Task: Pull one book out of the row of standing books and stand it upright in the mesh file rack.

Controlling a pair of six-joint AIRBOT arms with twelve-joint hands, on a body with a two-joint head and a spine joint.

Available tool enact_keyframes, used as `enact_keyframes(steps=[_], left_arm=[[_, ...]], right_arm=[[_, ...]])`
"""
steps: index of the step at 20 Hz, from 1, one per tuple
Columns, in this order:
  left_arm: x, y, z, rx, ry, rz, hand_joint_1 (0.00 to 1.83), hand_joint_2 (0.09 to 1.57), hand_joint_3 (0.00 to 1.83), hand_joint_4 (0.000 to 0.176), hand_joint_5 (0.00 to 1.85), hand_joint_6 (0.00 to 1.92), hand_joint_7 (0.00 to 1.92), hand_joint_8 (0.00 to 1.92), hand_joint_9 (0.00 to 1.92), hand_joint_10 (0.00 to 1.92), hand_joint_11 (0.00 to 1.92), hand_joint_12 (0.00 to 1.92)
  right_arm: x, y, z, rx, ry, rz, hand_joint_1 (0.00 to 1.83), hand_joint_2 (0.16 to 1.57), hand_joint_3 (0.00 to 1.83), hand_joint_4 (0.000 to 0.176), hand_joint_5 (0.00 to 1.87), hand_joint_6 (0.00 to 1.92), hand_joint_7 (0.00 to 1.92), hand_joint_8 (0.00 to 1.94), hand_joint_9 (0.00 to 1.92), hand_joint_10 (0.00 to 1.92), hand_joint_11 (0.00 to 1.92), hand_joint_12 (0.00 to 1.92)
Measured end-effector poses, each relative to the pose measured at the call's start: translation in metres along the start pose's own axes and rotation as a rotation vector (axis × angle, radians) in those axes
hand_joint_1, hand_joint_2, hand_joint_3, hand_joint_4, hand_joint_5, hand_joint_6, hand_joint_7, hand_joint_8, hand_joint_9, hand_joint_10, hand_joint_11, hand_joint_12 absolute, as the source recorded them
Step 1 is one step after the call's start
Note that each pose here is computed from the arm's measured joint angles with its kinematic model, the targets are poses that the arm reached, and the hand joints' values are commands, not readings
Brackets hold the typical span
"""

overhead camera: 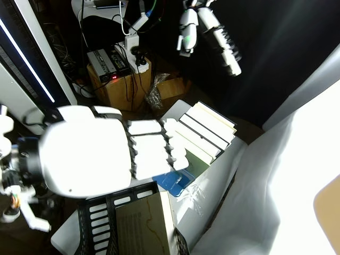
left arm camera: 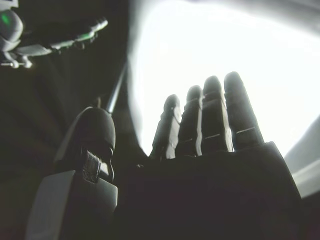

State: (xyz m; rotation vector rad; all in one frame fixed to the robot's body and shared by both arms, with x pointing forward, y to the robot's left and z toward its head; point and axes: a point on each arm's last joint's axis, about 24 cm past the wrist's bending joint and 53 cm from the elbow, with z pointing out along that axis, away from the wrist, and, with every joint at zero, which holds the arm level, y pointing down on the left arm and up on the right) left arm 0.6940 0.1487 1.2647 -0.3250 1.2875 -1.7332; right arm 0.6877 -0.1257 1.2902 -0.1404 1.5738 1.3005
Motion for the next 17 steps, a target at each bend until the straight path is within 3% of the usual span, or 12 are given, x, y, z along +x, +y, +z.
enact_keyframes(steps=[2,3,4,6,7,8,9,11,13,17], left_arm=[[0.002,-0.004,0.003,0.008,0.011,0.009,0.26,1.46,0.00,0.030,0.00,0.00,0.00,0.00,0.00,0.00,0.00,0.00],[0.006,-0.005,0.004,0.012,0.029,0.021,0.28,1.45,0.00,0.016,0.00,0.00,0.00,0.00,0.00,0.00,0.00,0.00],[0.010,-0.006,0.005,0.012,0.045,0.028,0.30,1.45,0.00,0.010,0.00,0.00,0.00,0.00,0.00,0.00,0.00,0.00],[0.022,-0.007,0.008,0.010,0.085,0.045,0.22,1.44,0.00,0.045,0.00,0.00,0.00,0.00,0.00,0.00,0.00,0.00],[0.026,-0.007,0.010,0.007,0.107,0.063,0.21,1.44,0.00,0.049,0.00,0.00,0.00,0.00,0.00,0.00,0.00,0.00],[0.028,-0.008,0.011,0.007,0.113,0.066,0.25,1.43,0.00,0.044,0.00,0.00,0.00,0.00,0.00,0.00,0.00,0.00],[0.028,-0.010,0.011,0.012,0.114,0.067,0.28,1.42,0.00,0.039,0.00,0.00,0.00,0.00,0.00,0.00,0.00,0.00],[0.033,-0.009,0.011,0.009,0.131,0.072,0.30,1.39,0.00,0.051,0.00,0.00,0.00,0.00,0.00,0.00,0.00,0.00],[0.042,-0.008,0.010,0.008,0.160,0.084,0.30,1.37,0.00,0.044,0.00,0.00,0.00,0.00,0.00,0.00,0.00,0.00],[0.044,-0.007,0.011,0.000,0.163,0.081,0.33,1.35,0.00,0.056,0.00,0.00,0.00,0.00,0.00,0.00,0.00,0.00]], right_arm=[[0.003,0.000,-0.005,-0.006,-0.002,0.028,0.08,1.34,0.02,0.000,0.00,0.00,0.00,0.00,0.00,0.00,0.00,0.00],[0.002,0.002,-0.006,-0.014,-0.011,0.044,0.07,1.35,0.02,0.013,0.00,0.00,0.00,0.00,0.00,0.00,0.00,0.00],[0.005,0.003,-0.006,-0.023,-0.013,0.047,0.08,1.35,0.02,0.016,0.00,0.00,0.00,0.00,0.00,0.00,0.00,0.00],[0.017,0.006,-0.008,-0.037,-0.008,0.062,0.12,1.33,0.00,0.034,0.00,0.00,0.00,0.00,0.00,0.00,0.00,0.00],[0.025,0.006,-0.010,-0.043,0.000,0.072,0.13,1.32,0.00,0.035,0.00,0.00,0.00,0.00,0.00,0.00,0.00,0.00],[0.026,0.007,-0.012,-0.050,-0.003,0.079,0.12,1.33,0.01,0.020,0.00,0.00,0.00,0.00,0.00,0.00,0.00,0.00],[0.025,0.007,-0.013,-0.058,-0.014,0.090,0.09,1.37,0.02,0.017,0.00,0.00,0.00,0.00,0.00,0.00,0.00,0.00],[0.021,0.007,-0.019,-0.064,-0.040,0.115,0.08,1.39,0.02,0.012,0.00,0.00,0.00,0.00,0.00,0.00,0.00,0.00],[0.025,0.006,-0.020,-0.064,-0.037,0.126,0.07,1.37,0.02,0.004,0.00,0.00,0.00,0.00,0.00,0.00,0.00,0.00],[0.029,0.011,-0.020,-0.083,-0.032,0.139,0.08,1.36,0.01,0.028,0.00,0.00,0.00,0.00,0.00,0.00,0.00,0.00]])
